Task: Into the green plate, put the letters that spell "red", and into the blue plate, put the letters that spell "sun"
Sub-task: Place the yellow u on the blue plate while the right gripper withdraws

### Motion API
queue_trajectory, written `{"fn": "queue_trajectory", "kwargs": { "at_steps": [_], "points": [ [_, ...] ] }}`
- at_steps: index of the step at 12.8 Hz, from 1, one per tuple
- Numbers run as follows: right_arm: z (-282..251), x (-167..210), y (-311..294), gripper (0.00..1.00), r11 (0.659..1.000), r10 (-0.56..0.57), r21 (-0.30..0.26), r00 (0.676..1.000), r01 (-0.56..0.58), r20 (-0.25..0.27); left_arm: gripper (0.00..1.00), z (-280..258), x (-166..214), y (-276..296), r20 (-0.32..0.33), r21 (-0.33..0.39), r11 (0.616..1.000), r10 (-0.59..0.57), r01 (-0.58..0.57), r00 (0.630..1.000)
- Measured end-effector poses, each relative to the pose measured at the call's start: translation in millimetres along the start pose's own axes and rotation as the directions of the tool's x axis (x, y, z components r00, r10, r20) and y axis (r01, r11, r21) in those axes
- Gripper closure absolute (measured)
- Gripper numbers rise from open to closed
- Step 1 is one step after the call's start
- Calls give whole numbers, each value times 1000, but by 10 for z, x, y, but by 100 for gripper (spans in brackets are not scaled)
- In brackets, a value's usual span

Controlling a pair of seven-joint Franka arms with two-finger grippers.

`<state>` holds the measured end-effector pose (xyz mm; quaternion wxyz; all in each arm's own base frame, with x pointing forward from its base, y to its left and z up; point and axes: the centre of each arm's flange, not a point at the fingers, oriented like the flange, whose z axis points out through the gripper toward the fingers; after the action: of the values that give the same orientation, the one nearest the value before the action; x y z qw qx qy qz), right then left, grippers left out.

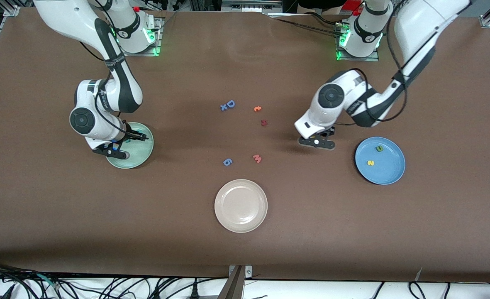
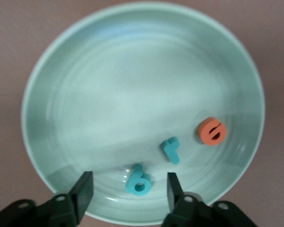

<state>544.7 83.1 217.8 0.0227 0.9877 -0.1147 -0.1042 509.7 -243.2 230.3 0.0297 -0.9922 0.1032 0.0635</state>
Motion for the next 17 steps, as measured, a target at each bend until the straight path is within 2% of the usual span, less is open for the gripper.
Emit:
{"fn": "queue_trajectory", "kwargs": {
  "at_steps": [2,5,7,8,12,14,17],
  "points": [
    [-499,96,46,2,1000,8,17,1000,-9,24,69,-68,112,-487,52,-4,998,69,-69,996],
    [-1505,168,140,0,999,12,29,995,-15,97,69,-112,204,-1226,80,-23,981,195,-193,978],
    [-2139,158,180,0,999,6,35,994,-10,107,69,-68,194,-1724,81,-45,960,279,-276,957],
    [-2421,147,187,0,999,2,40,996,-5,93,69,-39,188,-1951,82,-48,951,309,-306,948],
    [-3195,129,223,0,998,-10,68,1000,11,-16,69,112,253,-2525,73,-59,909,417,-414,906],
    [-3300,116,195,0,997,-17,71,999,19,-36,69,211,291,-2662,62,-64,888,458,-455,887],
    [-3245,181,174,0,997,-17,74,999,20,-44,69,407,344,-2699,42,-34,862,507,-506,861]
  ]
}}
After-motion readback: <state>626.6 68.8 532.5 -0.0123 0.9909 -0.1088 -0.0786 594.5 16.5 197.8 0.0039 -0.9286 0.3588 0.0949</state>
